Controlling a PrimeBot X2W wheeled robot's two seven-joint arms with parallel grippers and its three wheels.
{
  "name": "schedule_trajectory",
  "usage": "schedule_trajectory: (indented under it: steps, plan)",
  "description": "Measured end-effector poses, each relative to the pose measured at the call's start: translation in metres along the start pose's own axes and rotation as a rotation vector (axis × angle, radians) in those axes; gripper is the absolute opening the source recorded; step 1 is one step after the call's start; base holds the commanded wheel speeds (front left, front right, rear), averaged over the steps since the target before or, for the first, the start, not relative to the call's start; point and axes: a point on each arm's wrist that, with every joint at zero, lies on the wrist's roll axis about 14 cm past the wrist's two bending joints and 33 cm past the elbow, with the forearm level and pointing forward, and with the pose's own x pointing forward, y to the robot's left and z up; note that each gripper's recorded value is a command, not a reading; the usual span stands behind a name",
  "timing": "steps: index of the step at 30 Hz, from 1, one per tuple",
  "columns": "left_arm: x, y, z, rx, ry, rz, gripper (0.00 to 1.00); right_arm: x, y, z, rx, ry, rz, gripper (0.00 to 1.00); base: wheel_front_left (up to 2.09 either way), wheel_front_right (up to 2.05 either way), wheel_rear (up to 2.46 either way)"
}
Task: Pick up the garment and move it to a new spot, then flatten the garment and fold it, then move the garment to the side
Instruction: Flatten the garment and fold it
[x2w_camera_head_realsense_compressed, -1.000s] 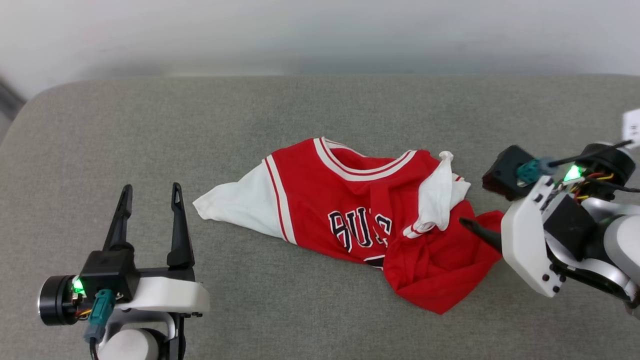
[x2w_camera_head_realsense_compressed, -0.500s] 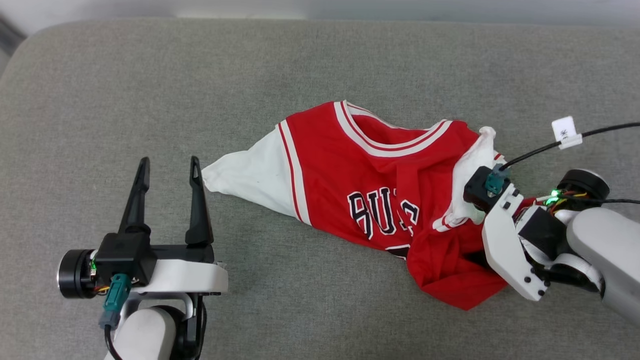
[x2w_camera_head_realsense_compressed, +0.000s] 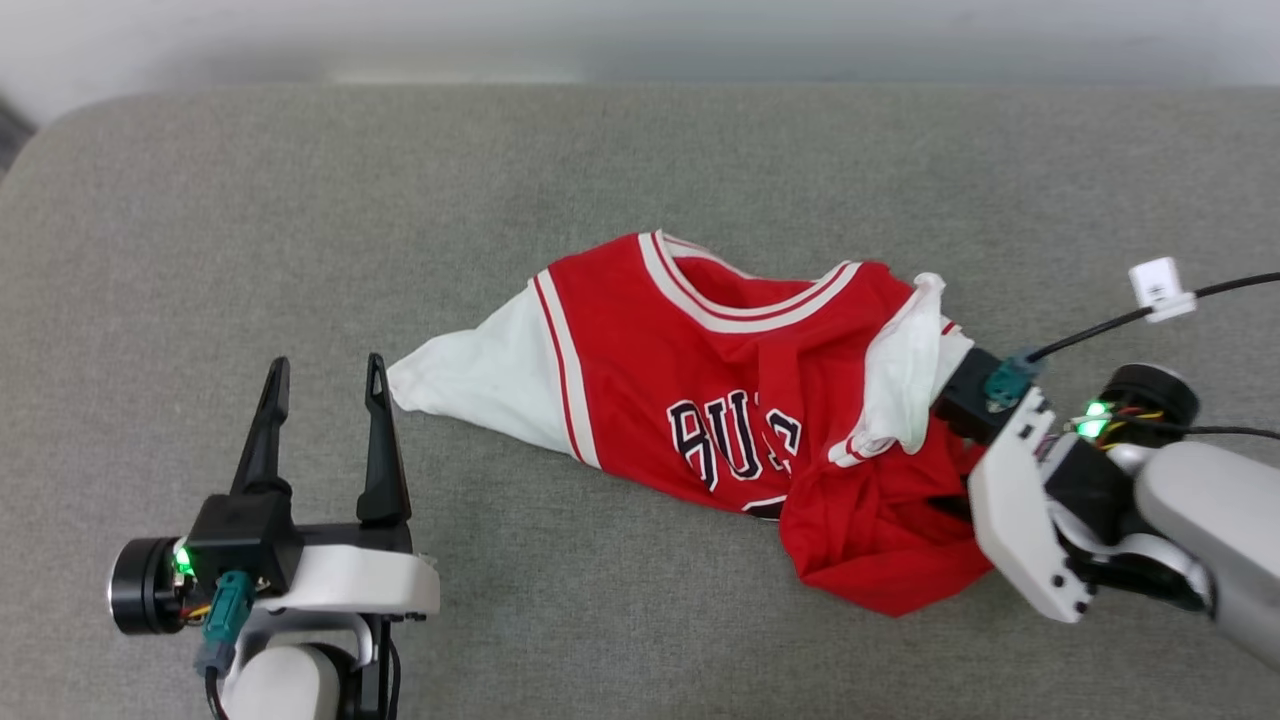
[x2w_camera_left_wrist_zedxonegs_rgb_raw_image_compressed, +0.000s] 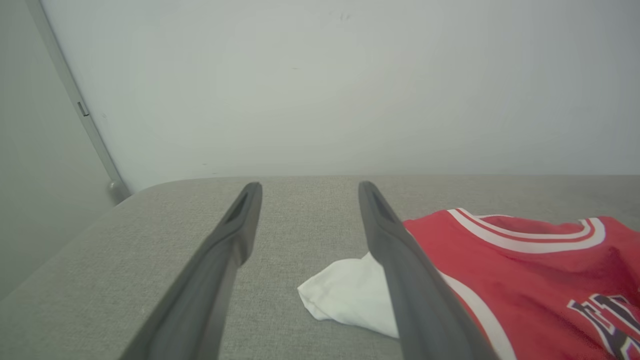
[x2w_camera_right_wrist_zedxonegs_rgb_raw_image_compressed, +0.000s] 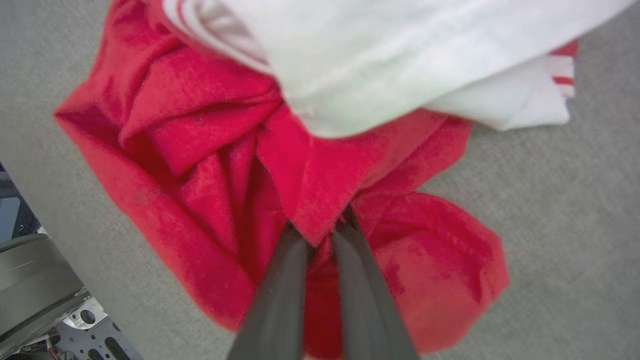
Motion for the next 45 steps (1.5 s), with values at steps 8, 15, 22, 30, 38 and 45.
schedule_trajectory:
  steps: [8, 15, 22, 30, 38, 45]
  plan:
    - [-0.018, -0.008, 0.010, -0.024, -0.015, -0.019, 1.00, -0.058, 0.008, -0.049, 0.126, -0.047, -0.035, 0.00, 0.00, 0.00, 0.00]
    - [-0.024, -0.009, 0.012, -0.029, -0.019, -0.028, 1.00, -0.050, 0.068, -0.147, 0.411, 0.037, 0.046, 0.00, 0.00, 0.00, 0.00]
    - [-0.030, -0.010, 0.012, -0.024, -0.015, -0.035, 1.00, -0.057, 0.040, -0.119, 0.384, -0.135, -0.069, 1.00, 0.00, 0.00, 0.00]
    - [-0.038, -0.009, 0.014, -0.029, -0.017, -0.033, 1.00, -0.126, -0.025, -0.058, 0.232, -0.317, -0.273, 1.00, 0.00, 0.00, 0.00]
    - [-0.033, -0.008, 0.008, -0.022, -0.004, -0.033, 1.00, -0.151, -0.057, 0.011, 0.080, -0.298, -0.345, 1.00, 0.00, 0.00, 0.00]
    - [-0.019, -0.008, 0.000, -0.026, 0.010, -0.026, 1.00, -0.102, -0.067, 0.029, 0.040, -0.080, -0.290, 1.00, 0.00, 0.00, 0.00]
